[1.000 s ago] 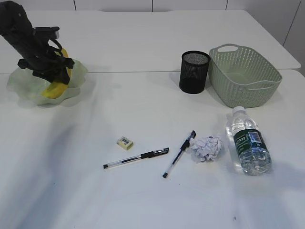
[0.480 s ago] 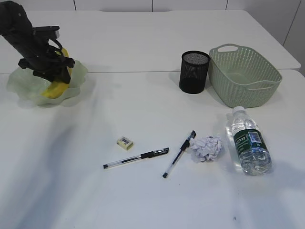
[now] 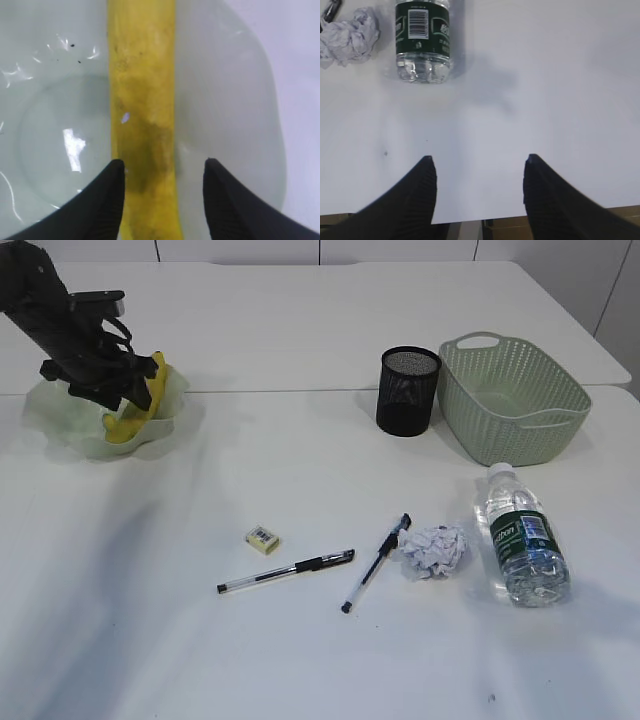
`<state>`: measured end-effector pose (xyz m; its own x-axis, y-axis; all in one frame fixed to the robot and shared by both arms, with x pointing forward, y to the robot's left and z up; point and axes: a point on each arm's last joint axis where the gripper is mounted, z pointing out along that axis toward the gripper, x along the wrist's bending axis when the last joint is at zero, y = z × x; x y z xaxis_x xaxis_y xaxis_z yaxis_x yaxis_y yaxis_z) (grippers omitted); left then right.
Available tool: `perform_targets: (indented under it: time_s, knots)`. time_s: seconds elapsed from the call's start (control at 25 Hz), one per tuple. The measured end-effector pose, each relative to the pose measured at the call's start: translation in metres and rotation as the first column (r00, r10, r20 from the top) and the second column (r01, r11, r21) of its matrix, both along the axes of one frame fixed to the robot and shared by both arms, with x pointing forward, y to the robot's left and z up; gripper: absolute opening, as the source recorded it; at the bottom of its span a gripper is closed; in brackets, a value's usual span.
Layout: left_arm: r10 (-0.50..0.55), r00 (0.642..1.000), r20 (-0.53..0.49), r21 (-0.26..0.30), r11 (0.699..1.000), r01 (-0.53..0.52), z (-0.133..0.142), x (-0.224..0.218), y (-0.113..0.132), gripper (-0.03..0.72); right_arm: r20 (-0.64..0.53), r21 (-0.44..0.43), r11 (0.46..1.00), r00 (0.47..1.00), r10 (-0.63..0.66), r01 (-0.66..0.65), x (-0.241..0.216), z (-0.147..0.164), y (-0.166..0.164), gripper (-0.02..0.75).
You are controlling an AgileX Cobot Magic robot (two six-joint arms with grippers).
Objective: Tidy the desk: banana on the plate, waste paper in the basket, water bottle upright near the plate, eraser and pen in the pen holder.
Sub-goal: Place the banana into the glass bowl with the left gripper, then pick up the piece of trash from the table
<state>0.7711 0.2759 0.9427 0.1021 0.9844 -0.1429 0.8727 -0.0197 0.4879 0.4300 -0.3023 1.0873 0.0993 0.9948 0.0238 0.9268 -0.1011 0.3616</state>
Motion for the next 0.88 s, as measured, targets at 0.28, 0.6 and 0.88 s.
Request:
perform_targets:
  time_s: [0.28,0.6,0.88]
  knots:
    - [-0.004,0.997,0.078,-0.006,1.0,0.004,0.029,0.008,-0.001,0.358,-0.041,0.16,0.987,0.999,0.033,-0.026,0.014,-0.011,0.014,0.421]
    - [0.01,0.984,0.178,-0.016,1.0,-0.007,0.085,0.003,0.01,0.358,-0.072,0.371,0.927,0.993,0.093,-0.06,0.044,-0.034,0.033,0.428]
    - [0.023,0.963,0.27,-0.015,1.0,-0.019,0.144,-0.016,0.02,0.358,-0.039,0.446,0.887,0.988,0.148,-0.115,0.071,-0.057,0.041,0.447]
